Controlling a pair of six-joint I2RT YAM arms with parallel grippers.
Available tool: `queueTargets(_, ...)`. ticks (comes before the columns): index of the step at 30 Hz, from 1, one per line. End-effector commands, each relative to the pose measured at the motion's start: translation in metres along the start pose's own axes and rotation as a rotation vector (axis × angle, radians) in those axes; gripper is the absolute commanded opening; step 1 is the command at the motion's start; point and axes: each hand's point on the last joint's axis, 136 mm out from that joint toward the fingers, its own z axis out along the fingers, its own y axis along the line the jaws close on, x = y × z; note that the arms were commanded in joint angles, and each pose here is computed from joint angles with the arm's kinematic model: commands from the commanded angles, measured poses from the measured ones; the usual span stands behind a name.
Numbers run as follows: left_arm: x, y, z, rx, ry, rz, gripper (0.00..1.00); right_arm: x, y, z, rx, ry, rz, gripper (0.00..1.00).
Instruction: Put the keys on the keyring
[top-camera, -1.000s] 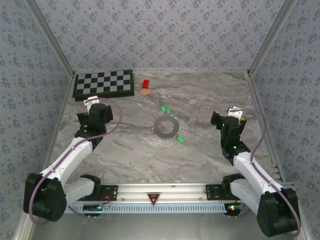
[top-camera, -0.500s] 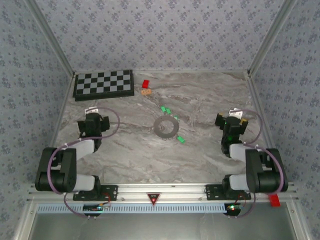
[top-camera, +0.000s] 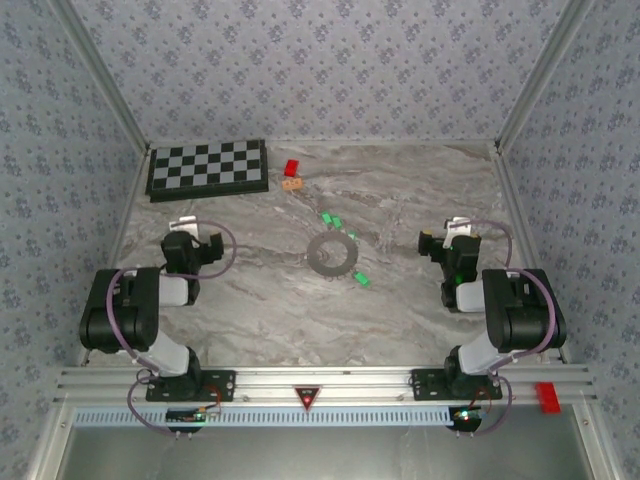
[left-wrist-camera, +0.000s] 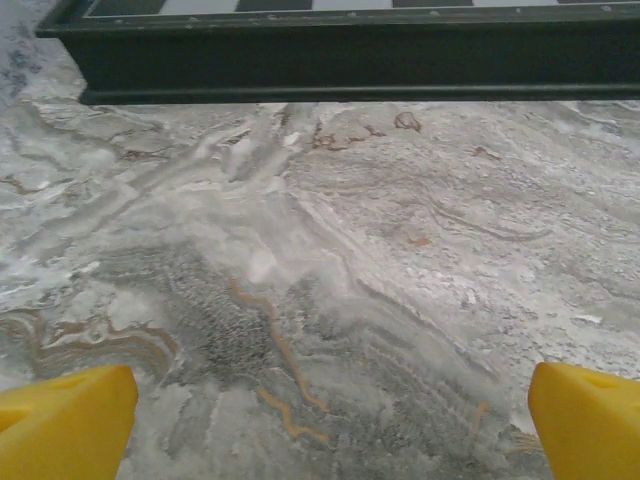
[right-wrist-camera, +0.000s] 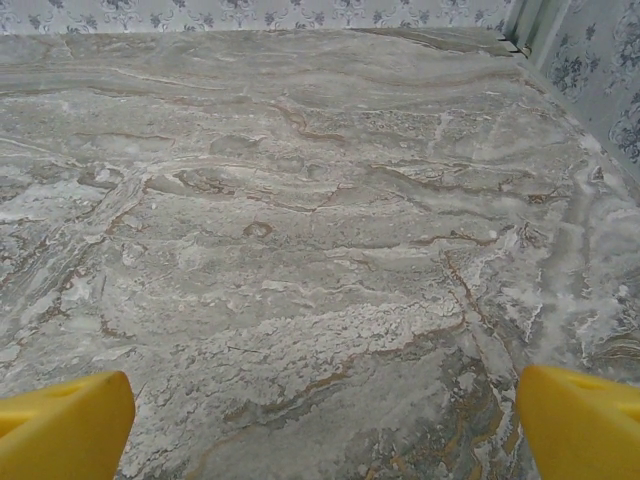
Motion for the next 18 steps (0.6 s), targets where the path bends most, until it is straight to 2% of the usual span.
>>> queueTargets(1, -0.0317, -0.0092, 0.0031, 0.045, -0.080, -0.001, 1.00, -0.0113, -0.0104, 0.0085, 0.057, 0.014, 0.009, 0.99)
queueTargets(18, -0.0309, -0.0097, 0.0024, 0.042, -0.082, 0.004, 1.00, -0.0146, -0.0111, 0.0080, 0.089, -0.005, -0.004, 0.99)
